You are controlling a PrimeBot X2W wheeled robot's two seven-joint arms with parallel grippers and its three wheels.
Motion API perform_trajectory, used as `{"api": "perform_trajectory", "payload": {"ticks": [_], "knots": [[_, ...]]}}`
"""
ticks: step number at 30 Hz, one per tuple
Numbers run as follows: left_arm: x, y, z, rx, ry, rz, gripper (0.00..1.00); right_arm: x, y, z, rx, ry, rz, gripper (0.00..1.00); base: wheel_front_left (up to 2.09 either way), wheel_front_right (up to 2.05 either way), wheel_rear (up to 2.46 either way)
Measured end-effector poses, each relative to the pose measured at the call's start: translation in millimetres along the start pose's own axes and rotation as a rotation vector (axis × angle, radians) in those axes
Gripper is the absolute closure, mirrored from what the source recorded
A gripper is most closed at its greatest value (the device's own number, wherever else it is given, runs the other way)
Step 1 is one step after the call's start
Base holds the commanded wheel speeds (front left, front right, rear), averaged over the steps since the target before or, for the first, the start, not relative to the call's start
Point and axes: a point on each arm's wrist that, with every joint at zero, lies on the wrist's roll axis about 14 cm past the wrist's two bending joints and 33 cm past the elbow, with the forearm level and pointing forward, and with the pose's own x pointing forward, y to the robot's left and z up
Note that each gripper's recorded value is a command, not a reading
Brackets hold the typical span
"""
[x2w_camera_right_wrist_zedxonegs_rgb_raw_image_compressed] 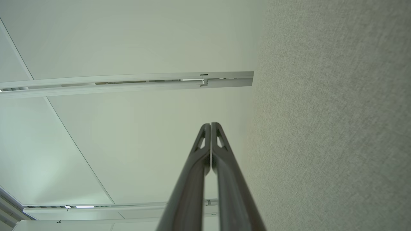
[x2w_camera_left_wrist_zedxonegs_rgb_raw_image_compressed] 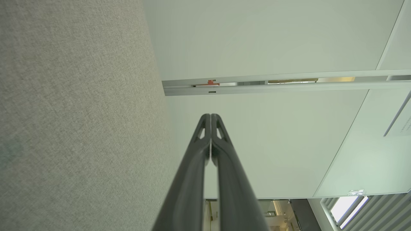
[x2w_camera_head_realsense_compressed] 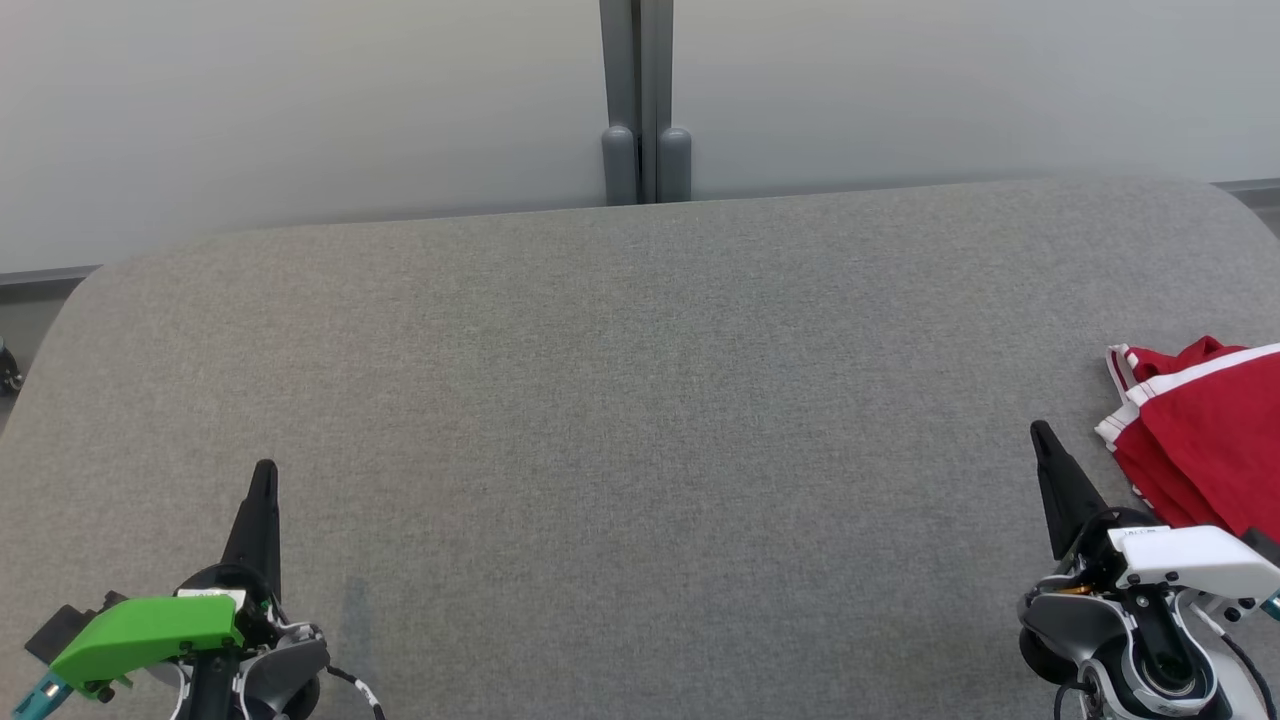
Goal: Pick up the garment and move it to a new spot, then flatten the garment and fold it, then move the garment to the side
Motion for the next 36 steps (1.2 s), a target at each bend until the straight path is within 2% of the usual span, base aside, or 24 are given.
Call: {"api": "perform_trajectory", "payload": {"ticks": [36], "knots": [[-0.1,-0.1,1.0,-0.005,-0.002,-0.001,1.00,0.0,0.0,0.5,0.004,-0.002,0.000,1.00,0.00,0.00,0.00]]}}
